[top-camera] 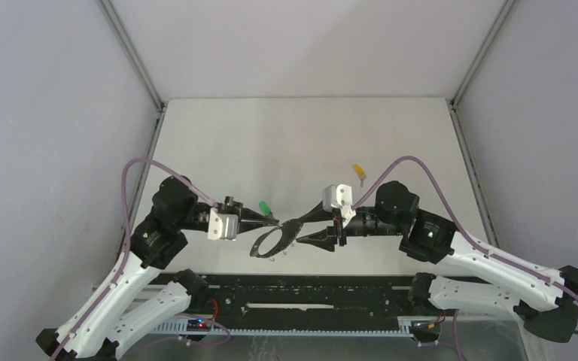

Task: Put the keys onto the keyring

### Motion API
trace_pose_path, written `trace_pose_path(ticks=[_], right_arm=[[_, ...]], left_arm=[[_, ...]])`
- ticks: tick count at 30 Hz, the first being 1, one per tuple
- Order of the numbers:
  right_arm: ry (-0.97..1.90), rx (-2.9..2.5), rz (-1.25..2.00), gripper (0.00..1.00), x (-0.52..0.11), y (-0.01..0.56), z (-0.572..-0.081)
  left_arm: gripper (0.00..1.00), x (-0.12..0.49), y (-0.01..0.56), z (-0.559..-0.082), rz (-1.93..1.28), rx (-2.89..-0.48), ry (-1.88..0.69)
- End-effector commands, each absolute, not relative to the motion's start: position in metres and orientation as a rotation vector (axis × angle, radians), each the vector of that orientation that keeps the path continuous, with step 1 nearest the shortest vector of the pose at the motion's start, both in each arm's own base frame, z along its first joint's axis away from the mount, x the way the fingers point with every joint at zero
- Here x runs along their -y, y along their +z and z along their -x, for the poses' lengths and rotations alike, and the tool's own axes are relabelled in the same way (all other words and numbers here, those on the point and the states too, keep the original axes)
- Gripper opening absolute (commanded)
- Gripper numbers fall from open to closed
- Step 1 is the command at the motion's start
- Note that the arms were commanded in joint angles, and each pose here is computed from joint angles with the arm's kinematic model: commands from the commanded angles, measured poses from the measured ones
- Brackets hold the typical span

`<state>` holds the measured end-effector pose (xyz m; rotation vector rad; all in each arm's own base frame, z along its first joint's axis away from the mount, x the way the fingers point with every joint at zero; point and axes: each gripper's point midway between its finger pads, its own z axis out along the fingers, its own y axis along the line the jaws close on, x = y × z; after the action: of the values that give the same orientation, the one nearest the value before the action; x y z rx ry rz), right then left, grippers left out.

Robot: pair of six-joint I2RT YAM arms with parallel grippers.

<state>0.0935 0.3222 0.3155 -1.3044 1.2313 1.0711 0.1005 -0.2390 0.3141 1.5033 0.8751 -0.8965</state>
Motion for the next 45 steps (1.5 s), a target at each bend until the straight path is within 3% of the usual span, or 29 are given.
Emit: trace_pose_path(ticks=[1,10,15,24,33,45], right_arm=[[1.08,-1.108,1.257,0.52,-0.313,0.357,-0.084],[1.085,-1.024,1.187,0.52,-0.298,0.386,-0.077],[1.074,-1.028,1.16,0.52,-0.3,0.393,-0.081],[0.965,-1.321,1.291,0.48,-0.325,0.35,-0.11],[0.895,-1.408,1.384,0.39,-0.34,0.32,-0.126],[0.944,-1.373,1.383,0.33,-0.363,0.32,-0.126]], left_arm=[[0.0,0.242,0.37,-0.084,-1.388,-0.792,-1.025],[0.0,0.245,0.372,-0.079,-1.396,-0.796,-1.097],[0.0,0.247,0.357,-0.099,-1.367,-0.89,-1.021],[0.0,0.235,0.291,-0.135,-1.556,-1.138,-0.734],[0.0,0.227,0.287,-0.135,-1.64,-1.163,-0.638],[0.0,0.226,0.293,-0.135,-1.668,-1.163,-0.591]])
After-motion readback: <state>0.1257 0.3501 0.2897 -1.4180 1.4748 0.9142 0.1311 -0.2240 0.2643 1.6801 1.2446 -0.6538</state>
